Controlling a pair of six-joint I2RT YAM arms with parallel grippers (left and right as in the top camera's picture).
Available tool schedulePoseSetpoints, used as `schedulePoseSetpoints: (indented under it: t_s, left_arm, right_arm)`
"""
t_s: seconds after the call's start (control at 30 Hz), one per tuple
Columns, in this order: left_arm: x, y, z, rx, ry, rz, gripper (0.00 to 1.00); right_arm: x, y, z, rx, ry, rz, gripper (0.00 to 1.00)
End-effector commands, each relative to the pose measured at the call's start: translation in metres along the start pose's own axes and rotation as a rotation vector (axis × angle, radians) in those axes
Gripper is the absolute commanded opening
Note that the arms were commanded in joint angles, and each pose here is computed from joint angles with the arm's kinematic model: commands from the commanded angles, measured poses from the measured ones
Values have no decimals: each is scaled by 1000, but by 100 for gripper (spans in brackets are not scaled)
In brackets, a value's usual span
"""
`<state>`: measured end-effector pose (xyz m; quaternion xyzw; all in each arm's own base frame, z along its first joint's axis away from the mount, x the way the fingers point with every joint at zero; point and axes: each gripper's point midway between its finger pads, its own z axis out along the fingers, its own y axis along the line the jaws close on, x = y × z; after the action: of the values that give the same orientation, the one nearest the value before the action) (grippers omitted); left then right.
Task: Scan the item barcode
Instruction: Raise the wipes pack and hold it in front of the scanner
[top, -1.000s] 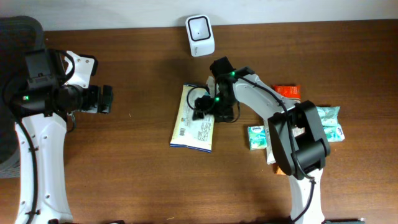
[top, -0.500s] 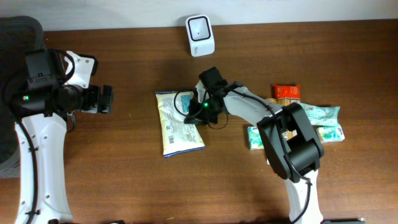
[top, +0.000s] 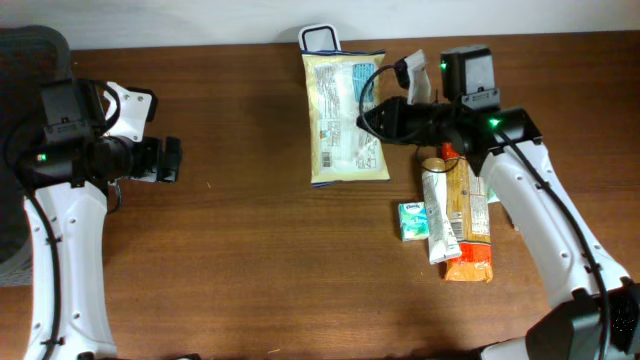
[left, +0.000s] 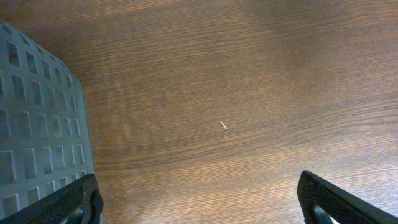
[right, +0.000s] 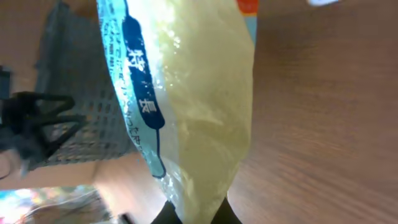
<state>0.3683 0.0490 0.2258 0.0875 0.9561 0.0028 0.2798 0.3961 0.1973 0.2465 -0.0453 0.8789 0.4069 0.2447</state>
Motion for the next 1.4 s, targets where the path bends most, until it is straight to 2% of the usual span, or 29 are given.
schedulePoseSetpoints:
  t_s: [0.0,0.1,0.3,0.37,0.47,0.6,0.67,0.8,0.93,1.03,1.1,1.13,1.23,1.27,1.37]
  left_arm:
    - [-3,0,-4,4,-16,12,99]
    - [-4,0,-4,4,-16,12,99]
    - [-4,0,-4,4,-16,12,99]
    - [-4,0,-4,4,-16,12,99]
    - [-4,0,-4,4,-16,12,99]
    - [-4,0,-4,4,-16,12,99]
    - [-4,0,-4,4,-16,12,99]
    - [-4,0,-4,4,-16,12,99]
    - [-4,0,-4,4,-16,12,99]
    - [-4,0,-4,4,-16,12,99]
    - [-4,0,-4,4,-16,12,99]
    - [-4,0,-4,4,-16,12,99]
    - [-4,0,-4,4,-16,12,99]
    - [-4,0,-4,4,-16,12,99]
    - [-4,0,-4,4,-16,12,99]
  right_arm:
    - [-28,3,-3,244,-162,-198,4]
    - [-80,8,-7,624,-439,-515,4]
    - [-149,21,56,921,-668,-1141,4]
    - [-164,23,79,1006,-841,-1347,4]
    - [-157,-2,126,1039,-854,-1593,4]
    - [-157,-14,139,1106,-843,-1666,4]
    - [-155,-8,132,1163,-868,-1603,4]
    - [-158,-14,110,1099,-997,-1194,4]
    - [-154,-2,124,858,-791,-1141,4]
    - [-149,2,102,652,-667,-939,6]
    - [-143,-4,85,520,-589,-779,13]
    - [-139,-22,61,445,-528,-598,17]
    - [-120,-96,37,396,-366,-282,31]
    - [-105,-124,40,316,-270,-211,38]
    - [-82,-164,56,131,-152,-101,60]
